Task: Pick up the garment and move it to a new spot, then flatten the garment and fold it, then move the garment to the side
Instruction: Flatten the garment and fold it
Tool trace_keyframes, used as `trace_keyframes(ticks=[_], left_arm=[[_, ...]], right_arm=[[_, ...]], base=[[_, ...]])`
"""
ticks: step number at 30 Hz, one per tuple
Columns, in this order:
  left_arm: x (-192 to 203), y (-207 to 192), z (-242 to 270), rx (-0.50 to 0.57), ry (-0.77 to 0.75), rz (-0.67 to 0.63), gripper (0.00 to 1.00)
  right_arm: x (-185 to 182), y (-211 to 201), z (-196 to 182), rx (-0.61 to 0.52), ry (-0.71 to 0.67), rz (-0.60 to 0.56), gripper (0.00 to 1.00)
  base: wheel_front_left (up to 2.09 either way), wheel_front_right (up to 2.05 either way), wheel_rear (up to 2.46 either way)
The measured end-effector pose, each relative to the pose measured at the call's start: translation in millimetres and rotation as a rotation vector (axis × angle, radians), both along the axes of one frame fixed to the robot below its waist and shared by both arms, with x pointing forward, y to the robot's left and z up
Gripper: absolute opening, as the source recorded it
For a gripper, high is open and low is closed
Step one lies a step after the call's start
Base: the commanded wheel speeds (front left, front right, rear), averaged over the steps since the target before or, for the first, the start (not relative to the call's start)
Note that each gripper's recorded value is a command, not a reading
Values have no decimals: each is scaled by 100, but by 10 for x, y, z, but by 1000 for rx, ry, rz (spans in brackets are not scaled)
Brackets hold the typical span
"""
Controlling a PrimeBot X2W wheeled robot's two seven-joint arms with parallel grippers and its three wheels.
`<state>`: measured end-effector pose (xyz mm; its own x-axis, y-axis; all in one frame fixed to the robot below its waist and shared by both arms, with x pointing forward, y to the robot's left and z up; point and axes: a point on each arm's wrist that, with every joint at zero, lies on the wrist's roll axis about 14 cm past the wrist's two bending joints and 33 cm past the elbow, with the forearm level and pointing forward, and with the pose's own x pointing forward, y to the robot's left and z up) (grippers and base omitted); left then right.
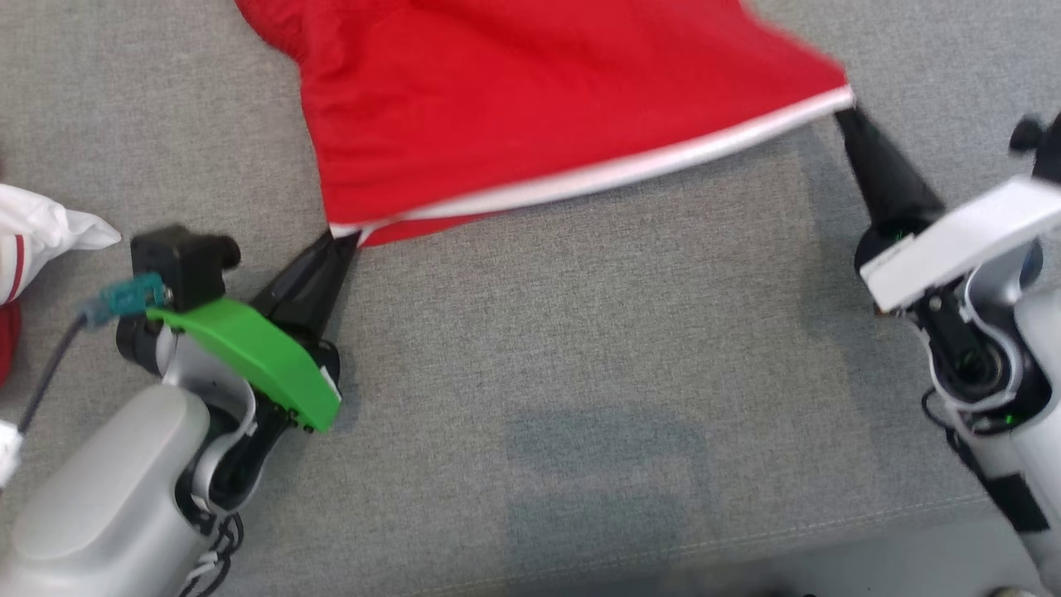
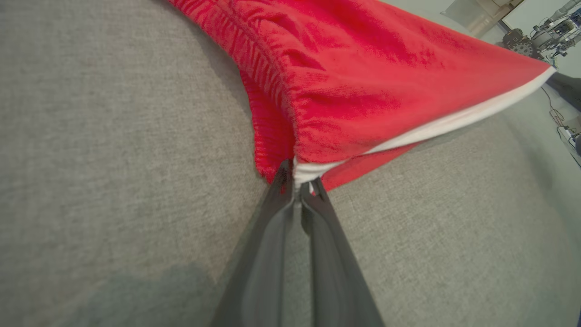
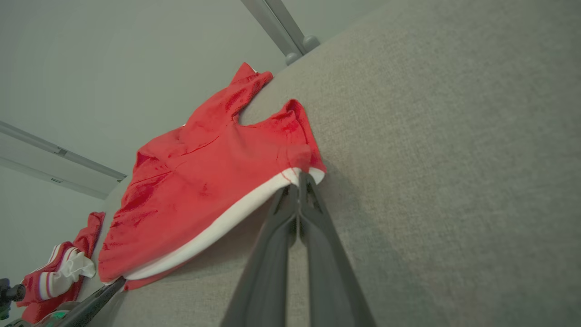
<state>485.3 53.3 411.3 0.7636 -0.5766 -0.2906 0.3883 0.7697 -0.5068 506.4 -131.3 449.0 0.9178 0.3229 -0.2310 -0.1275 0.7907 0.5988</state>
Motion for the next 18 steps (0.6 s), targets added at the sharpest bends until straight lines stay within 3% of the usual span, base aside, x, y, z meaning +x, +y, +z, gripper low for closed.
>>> trace_keyframes(ticks=[2,5,11,18], left_arm=[[-260,30,-337,-8,74,33,0],[-239,88,-353,-49,49,98,0],[-304,148,-332,-93,36,152,0],[-708,-157,-199,-169,67,61,0]], right_arm=[[-303,-80,-472,-26,131,-28,0],[-531,-143,-728,-15,201,-73,0],[-591,-247,-642,1,149,-109,0],[-801,-544,-562,-97,119,-115,0]], base=[[0,0,0],[0,0,0],[0,0,0],[0,0,0]])
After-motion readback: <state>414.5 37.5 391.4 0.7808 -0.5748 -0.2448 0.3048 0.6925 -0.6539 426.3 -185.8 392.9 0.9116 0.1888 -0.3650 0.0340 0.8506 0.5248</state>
